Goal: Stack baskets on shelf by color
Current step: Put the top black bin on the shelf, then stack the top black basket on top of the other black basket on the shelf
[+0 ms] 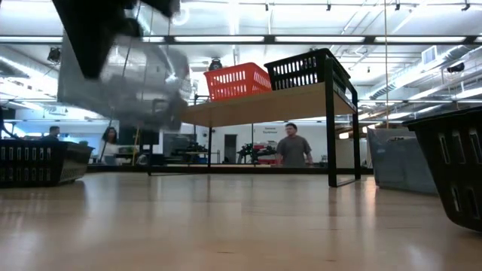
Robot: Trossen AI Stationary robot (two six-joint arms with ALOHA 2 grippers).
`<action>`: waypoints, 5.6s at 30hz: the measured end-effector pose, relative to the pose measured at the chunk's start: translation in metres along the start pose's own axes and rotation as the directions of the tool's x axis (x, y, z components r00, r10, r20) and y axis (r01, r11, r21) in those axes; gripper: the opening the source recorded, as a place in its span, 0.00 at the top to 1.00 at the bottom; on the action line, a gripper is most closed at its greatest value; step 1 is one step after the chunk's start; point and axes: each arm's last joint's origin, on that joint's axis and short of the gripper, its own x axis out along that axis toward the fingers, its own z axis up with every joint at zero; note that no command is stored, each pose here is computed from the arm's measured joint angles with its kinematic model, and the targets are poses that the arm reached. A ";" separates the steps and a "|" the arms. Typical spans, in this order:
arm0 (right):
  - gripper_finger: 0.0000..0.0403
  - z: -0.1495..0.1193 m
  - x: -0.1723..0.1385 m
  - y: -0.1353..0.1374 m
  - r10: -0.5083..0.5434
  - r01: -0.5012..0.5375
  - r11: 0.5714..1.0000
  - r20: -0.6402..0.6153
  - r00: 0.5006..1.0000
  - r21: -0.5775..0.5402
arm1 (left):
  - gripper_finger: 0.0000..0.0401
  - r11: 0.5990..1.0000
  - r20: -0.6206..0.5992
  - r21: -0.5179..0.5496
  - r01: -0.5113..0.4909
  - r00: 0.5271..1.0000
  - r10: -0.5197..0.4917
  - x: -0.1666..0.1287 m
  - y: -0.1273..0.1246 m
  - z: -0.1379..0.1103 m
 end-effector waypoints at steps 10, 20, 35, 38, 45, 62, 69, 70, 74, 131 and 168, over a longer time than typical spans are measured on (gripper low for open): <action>0.65 -0.003 -0.005 0.011 0.022 -0.022 0.999 0.006 1.000 -0.024 | 0.98 0.972 0.188 0.210 -0.104 0.980 0.064 -0.073 0.003 -0.023; 0.65 -0.006 -0.008 0.017 0.021 -0.021 0.999 0.012 1.000 -0.040 | 0.98 0.926 0.381 0.289 -0.243 0.917 0.122 -0.110 0.045 -0.044; 0.65 -0.007 -0.009 0.020 0.028 -0.027 0.998 0.015 0.999 -0.050 | 0.98 0.782 0.398 0.420 -0.459 0.868 0.296 -0.127 0.142 -0.041; 0.65 -0.007 -0.009 0.020 0.028 -0.027 0.998 0.016 0.999 -0.049 | 0.98 0.770 0.356 0.451 -0.451 0.882 0.309 -0.124 0.163 -0.036; 0.65 -0.007 -0.009 0.020 0.028 -0.027 0.998 0.016 0.999 -0.051 | 0.98 0.808 0.262 0.451 -0.380 0.921 0.287 -0.115 0.215 -0.034; 0.65 -0.005 -0.009 0.021 0.034 -0.032 0.998 0.031 0.999 -0.061 | 0.99 0.777 0.196 0.573 -0.261 0.964 0.179 -0.085 0.259 -0.004; 0.65 -0.007 -0.012 0.027 0.051 -0.048 0.996 0.032 0.998 -0.071 | 0.99 0.791 0.153 0.583 -0.185 0.981 0.116 -0.064 0.273 0.014; 0.65 -0.008 -0.012 0.028 0.052 -0.050 0.996 0.033 0.998 -0.074 | 0.99 0.789 0.153 0.590 -0.172 0.983 0.100 -0.062 0.273 0.016; 0.65 -0.009 -0.013 0.030 0.057 -0.054 0.995 0.033 0.998 -0.081 | 0.98 0.785 0.118 0.607 -0.122 0.991 0.063 -0.050 0.273 0.026; 0.65 -0.013 -0.015 0.033 0.054 -0.053 0.996 0.013 0.998 -0.073 | 0.77 1.000 0.424 0.006 -0.003 0.905 0.000 -0.150 0.184 0.013; 0.65 -0.032 0.012 0.075 0.196 -0.195 0.978 -0.001 0.981 0.078 | 0.60 0.980 -0.064 -0.151 -0.132 0.990 0.123 -0.011 0.049 -0.077</action>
